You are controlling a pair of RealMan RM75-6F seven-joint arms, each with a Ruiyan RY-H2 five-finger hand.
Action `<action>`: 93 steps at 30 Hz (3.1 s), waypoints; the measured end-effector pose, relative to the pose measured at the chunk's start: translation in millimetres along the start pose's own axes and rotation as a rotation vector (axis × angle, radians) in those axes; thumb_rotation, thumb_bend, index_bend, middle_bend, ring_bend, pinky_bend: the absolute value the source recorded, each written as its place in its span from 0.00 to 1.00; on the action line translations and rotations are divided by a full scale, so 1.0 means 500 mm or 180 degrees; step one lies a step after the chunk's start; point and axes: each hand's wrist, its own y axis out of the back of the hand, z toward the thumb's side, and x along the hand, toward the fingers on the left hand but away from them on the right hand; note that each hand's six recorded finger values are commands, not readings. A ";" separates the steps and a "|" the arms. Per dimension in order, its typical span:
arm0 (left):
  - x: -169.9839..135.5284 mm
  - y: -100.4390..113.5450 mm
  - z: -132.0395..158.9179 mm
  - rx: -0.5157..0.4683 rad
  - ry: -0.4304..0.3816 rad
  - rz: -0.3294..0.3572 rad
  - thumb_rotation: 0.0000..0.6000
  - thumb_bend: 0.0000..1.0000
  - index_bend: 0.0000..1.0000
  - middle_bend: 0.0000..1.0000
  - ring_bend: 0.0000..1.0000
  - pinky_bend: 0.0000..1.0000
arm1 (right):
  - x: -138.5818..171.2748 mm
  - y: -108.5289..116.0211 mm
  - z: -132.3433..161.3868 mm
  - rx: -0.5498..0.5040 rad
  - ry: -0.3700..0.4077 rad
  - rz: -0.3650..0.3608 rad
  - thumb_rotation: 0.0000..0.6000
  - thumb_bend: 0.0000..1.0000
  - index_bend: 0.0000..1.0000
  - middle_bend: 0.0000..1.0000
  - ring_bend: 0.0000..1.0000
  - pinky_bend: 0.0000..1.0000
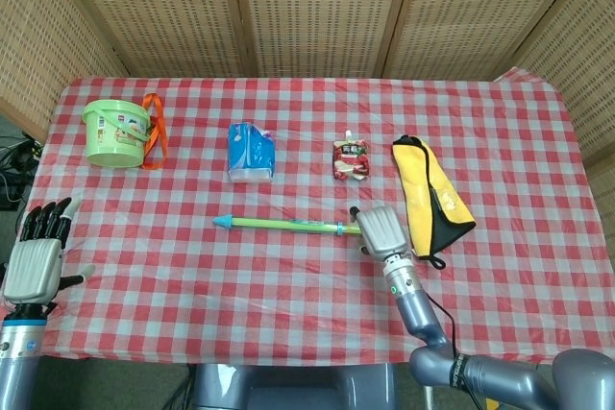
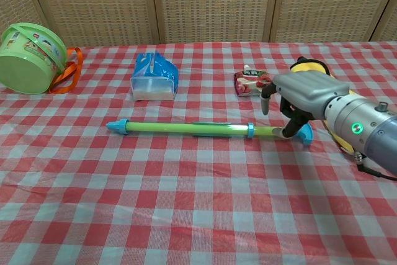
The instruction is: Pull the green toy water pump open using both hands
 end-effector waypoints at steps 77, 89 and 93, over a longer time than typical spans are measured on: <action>0.160 -0.034 0.286 -0.0475 -0.0468 -0.0301 1.00 0.18 0.32 0.00 0.00 0.00 | -0.007 0.136 0.051 -0.0081 -0.0532 -0.0320 1.00 0.58 0.81 1.00 1.00 0.96; 0.190 -0.059 0.352 -0.0522 -0.0513 -0.0373 1.00 0.23 0.38 0.00 0.00 0.00 | 0.008 0.154 0.056 -0.0097 -0.0518 -0.0394 1.00 0.58 0.81 1.00 1.00 0.96; 0.196 -0.065 0.363 -0.0543 -0.0491 -0.0370 1.00 0.23 0.39 0.00 0.00 0.00 | 0.013 0.160 0.052 -0.0101 -0.0530 -0.0414 1.00 0.59 0.81 1.00 1.00 0.96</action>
